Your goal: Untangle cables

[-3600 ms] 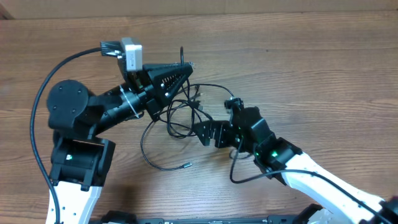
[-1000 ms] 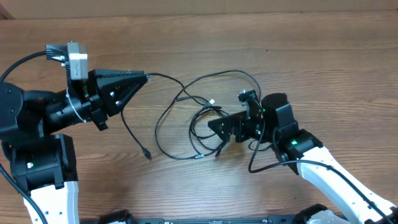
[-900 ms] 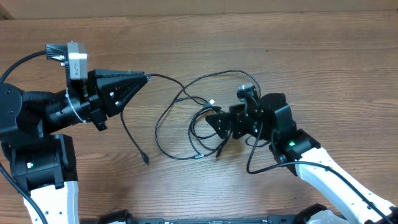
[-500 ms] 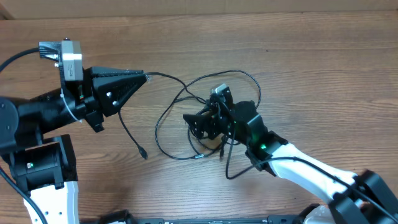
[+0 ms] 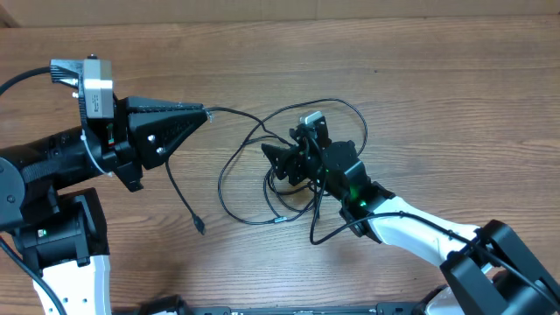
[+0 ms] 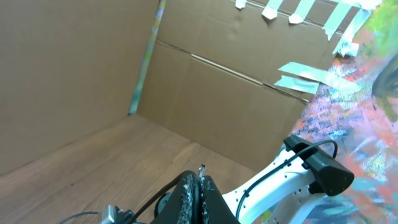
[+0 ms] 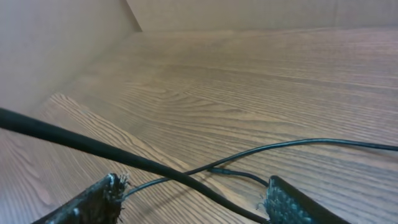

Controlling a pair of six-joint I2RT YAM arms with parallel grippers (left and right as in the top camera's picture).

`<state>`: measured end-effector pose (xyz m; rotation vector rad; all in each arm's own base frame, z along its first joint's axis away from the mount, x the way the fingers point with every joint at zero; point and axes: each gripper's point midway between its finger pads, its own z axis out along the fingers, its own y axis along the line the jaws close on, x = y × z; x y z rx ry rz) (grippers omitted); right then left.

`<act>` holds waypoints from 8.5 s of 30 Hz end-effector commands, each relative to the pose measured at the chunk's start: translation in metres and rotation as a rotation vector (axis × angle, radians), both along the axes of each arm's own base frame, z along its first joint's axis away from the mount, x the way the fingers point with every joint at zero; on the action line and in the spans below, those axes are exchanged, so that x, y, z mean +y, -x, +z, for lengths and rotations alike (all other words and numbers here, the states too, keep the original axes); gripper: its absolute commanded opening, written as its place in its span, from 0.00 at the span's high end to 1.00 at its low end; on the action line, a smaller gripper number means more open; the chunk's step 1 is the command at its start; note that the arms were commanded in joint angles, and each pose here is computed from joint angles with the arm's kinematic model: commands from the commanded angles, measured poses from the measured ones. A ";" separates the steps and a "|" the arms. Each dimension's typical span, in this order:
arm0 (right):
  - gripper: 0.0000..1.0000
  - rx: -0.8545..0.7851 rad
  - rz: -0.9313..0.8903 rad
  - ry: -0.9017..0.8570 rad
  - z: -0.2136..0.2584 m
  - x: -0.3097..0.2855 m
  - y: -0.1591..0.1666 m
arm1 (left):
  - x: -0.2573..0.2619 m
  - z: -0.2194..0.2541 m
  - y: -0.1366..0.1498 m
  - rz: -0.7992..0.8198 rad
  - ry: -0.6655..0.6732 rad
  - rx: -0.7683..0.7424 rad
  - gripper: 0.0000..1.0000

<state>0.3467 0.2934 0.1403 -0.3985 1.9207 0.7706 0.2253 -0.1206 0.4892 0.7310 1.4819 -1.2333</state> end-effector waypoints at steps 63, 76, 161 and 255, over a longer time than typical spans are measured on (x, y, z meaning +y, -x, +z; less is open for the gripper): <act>0.96 0.005 -0.008 -0.150 0.011 -0.022 -0.049 | -0.015 0.029 0.055 -0.080 -0.058 -0.077 0.96; 0.96 0.190 0.462 -0.501 0.133 -0.052 0.031 | 0.002 -0.007 -0.018 -0.102 -0.018 0.160 0.96; 0.81 0.282 0.170 -0.672 0.141 -0.073 -0.011 | -0.139 -0.219 -0.137 -0.505 0.007 0.708 0.96; 0.96 0.566 -0.387 -0.322 0.077 -0.221 0.136 | -0.064 -0.124 -0.233 0.238 0.073 0.658 0.00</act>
